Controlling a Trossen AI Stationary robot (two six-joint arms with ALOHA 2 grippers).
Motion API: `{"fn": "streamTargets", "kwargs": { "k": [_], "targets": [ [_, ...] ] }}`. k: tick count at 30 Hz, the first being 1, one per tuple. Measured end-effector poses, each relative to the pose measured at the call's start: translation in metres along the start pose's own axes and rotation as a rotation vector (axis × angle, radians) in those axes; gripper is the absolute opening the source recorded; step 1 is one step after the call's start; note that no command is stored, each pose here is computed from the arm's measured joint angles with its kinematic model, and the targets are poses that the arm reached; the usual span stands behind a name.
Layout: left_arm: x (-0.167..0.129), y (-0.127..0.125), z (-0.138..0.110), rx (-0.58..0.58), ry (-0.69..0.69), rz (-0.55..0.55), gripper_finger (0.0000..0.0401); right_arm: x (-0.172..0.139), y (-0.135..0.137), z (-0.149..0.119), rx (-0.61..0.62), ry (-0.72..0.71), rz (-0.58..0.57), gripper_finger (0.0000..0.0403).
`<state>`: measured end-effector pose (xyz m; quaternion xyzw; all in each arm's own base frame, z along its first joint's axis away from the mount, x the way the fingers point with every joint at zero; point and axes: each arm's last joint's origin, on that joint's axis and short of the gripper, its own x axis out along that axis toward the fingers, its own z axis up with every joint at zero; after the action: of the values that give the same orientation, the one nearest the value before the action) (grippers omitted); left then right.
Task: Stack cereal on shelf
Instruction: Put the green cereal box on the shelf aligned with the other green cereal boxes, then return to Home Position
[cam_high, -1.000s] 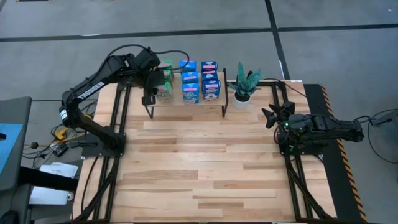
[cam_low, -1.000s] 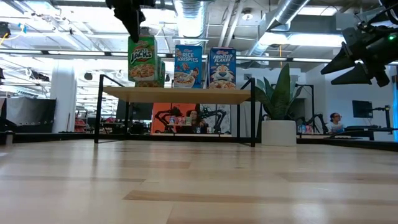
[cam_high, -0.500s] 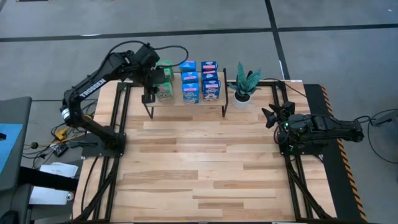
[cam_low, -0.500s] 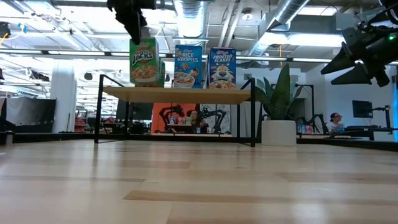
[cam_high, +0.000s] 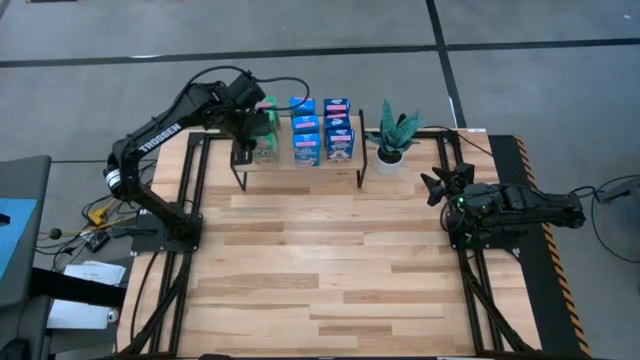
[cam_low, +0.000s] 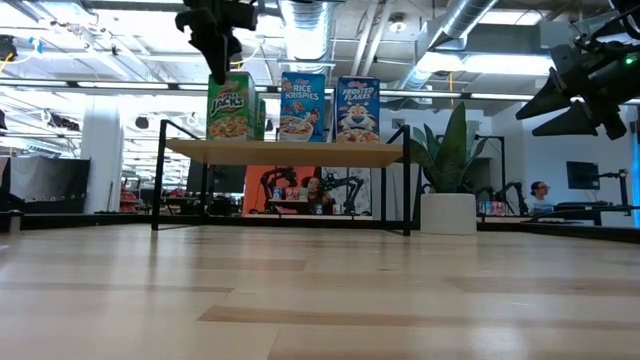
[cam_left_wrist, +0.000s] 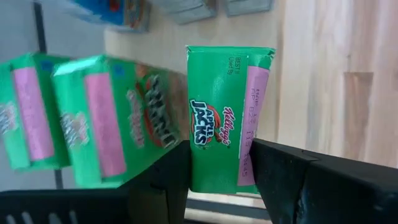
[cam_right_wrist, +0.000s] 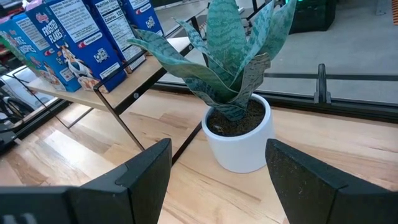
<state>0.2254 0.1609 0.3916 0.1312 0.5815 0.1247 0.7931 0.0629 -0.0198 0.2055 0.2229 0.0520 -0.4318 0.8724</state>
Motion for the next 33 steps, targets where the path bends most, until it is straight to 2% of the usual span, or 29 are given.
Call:
{"fn": "streamTargets", "kwargs": {
  "k": [9, 25, 33],
  "targets": [
    [0.0001, 0.0011, -0.0007, -0.006, 0.020, 0.027, 0.0150, 0.0000, 0.0000, 0.0000, 0.000, 0.000, 0.000, 0.0286],
    [0.0005, 0.0020, -0.0009, -0.066, 0.041, 0.059, 0.0258, 0.0001, 0.0000, -0.0001, 0.000, 0.000, 0.000, 0.0286],
    [-0.0032, -0.0020, 0.0033, -0.041, 0.071, 0.126, 0.0279, 0.0000, 0.0000, 0.0000, 0.000, 0.000, 0.000, 0.0286]
  ]
}}
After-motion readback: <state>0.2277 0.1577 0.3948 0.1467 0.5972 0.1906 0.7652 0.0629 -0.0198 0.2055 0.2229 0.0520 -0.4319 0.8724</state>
